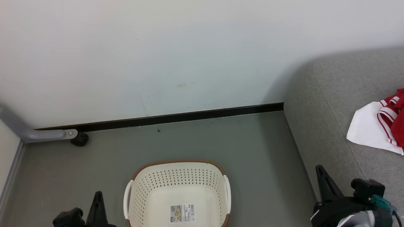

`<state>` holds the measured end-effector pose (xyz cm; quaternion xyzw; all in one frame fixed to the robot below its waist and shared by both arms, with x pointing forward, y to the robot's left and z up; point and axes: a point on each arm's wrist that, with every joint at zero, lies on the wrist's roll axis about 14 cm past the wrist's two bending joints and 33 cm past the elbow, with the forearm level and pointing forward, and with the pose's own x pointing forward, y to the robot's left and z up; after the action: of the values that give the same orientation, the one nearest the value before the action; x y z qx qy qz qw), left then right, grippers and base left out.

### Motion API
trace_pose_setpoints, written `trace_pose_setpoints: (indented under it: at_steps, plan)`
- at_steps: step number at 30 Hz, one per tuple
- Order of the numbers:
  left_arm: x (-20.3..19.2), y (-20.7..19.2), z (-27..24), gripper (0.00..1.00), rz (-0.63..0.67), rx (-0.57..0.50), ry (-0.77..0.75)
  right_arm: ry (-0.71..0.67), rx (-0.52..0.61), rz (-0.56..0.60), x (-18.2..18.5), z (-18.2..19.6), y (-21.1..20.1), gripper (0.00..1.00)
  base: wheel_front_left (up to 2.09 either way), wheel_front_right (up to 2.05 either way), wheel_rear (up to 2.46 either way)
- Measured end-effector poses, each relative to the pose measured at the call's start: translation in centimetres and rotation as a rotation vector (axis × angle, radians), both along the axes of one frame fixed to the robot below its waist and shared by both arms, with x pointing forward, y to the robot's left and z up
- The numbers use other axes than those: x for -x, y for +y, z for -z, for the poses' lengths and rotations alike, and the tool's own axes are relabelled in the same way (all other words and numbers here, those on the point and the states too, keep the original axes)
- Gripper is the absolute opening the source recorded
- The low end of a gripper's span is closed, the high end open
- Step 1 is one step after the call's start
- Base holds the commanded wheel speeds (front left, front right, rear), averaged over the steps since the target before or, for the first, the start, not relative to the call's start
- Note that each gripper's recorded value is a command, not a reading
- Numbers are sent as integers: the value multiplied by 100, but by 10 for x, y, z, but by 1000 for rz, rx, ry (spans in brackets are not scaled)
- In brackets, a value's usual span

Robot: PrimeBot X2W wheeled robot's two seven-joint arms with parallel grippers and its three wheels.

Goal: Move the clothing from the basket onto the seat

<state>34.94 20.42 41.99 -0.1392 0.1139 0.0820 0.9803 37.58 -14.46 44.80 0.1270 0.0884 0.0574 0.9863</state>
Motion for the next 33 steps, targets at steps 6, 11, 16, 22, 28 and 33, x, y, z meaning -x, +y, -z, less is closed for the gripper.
trace_pose_setpoints:
  at_steps: [6,11,16,22,28,33]
  plan:
    - [0,2,3,0,-34,94,14,26,-84,38,-2,0,-6,0,0,0,0]
    - [0,2,4,0,-51,168,20,41,-157,69,-3,-1,-10,0,0,0,0]
    - [-1,0,3,0,-62,239,18,57,-227,95,-4,-2,-13,0,0,0,0]
    - [-3,-1,0,0,-74,323,8,71,-314,127,-5,-3,-18,0,0,0,0]
    - [-4,-2,-1,0,-87,408,6,77,-403,151,-7,-5,-21,0,0,0,0]
    - [-6,-2,-3,0,-100,481,-4,85,-477,171,-8,-7,-24,0,0,0,0]
